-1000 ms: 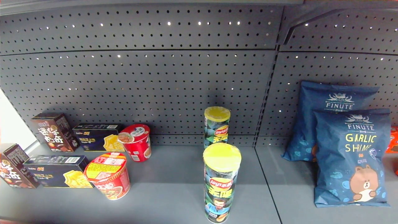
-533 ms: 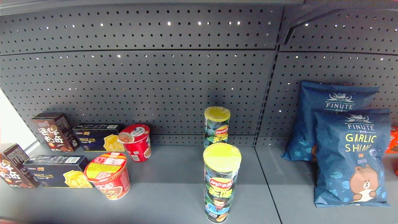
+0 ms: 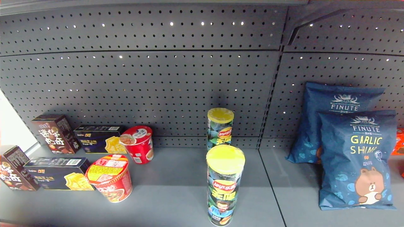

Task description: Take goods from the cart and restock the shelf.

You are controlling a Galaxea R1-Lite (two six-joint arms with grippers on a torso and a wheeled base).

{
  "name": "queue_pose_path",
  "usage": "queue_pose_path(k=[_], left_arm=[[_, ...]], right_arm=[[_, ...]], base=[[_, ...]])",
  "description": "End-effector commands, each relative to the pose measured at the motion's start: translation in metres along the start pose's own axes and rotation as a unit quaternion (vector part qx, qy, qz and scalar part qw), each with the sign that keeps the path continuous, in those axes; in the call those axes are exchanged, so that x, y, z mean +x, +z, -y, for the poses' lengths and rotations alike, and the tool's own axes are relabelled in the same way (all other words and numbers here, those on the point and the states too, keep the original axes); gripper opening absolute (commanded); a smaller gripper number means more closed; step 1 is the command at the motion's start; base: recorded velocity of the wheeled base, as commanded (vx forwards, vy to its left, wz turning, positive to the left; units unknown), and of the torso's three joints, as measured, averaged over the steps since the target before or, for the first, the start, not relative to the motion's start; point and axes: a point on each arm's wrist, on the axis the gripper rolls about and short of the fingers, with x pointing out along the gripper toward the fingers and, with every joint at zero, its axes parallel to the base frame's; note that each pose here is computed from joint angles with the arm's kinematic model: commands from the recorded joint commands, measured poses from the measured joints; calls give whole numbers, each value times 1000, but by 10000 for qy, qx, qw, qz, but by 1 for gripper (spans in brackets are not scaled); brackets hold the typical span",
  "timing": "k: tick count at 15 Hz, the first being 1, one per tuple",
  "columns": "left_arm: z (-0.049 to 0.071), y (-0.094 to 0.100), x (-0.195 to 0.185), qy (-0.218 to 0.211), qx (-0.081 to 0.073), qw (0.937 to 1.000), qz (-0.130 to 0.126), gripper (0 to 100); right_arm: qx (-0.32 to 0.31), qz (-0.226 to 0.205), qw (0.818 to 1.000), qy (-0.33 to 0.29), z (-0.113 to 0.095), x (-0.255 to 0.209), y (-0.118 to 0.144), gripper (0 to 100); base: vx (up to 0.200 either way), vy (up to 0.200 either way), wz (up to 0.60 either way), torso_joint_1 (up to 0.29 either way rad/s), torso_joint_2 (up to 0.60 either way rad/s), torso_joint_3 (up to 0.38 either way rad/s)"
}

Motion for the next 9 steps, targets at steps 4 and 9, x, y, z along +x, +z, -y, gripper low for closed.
queue_pose_path(k=[4,9], left_arm=[[0,0,0,7,5,10000,-16,100],[0,0,0,7,5,10000,-16,100]], right_arm=[[0,-19,10000,2,0,0,0,100],[0,-19,10000,2,0,0,0,100]], base=[[0,0,0,0,0,0],[0,0,0,0,0,0]])
